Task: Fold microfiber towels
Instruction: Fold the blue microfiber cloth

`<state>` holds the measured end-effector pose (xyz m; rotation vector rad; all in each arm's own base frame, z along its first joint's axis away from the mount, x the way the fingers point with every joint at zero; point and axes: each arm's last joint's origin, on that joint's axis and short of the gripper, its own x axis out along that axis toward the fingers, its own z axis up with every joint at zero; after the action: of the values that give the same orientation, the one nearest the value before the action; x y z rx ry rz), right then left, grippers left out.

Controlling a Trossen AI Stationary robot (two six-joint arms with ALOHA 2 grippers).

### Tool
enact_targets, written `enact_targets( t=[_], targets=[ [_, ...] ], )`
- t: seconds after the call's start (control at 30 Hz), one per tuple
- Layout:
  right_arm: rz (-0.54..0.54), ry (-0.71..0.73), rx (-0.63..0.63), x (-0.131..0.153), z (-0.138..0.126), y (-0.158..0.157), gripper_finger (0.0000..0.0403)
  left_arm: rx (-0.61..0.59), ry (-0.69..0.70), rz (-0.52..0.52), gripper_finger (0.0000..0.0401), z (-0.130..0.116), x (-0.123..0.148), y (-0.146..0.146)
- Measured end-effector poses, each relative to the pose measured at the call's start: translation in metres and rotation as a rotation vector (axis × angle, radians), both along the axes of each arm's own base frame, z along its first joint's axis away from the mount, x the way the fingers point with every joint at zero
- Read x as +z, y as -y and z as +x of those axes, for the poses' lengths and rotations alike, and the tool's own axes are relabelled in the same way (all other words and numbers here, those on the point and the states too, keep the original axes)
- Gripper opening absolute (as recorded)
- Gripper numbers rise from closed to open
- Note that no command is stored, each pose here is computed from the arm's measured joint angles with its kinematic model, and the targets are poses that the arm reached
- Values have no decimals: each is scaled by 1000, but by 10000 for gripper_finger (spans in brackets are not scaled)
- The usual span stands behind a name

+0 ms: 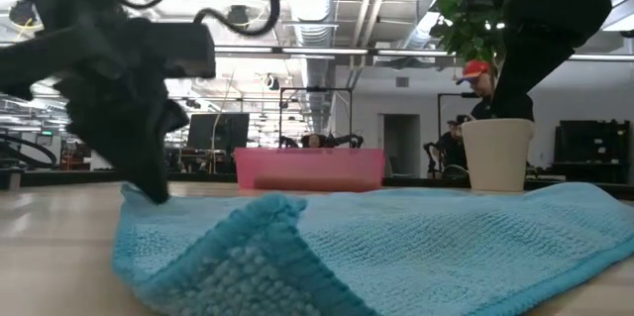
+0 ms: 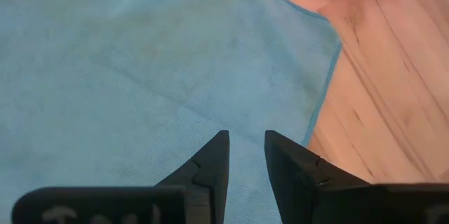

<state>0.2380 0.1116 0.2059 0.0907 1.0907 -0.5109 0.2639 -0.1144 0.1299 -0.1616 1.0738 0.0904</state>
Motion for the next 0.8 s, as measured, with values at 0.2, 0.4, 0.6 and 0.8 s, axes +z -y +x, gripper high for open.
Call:
enact_targets(
  t=[0.2,0.4,0.6,0.8],
  targets=[
    [5,9,-7,0,1,0,118,40,-114,90,0,-9,0,-14],
    [-6,38,-44,1,1,0,118,14,-222,223,0,-19,4,-33],
    [-11,43,-20,-6,-1,-1,136,56,-273,380,0,-27,16,-58],
    [92,54,71,-37,-10,-8,185,88,-153,347,0,-32,43,-60]
  ],
)
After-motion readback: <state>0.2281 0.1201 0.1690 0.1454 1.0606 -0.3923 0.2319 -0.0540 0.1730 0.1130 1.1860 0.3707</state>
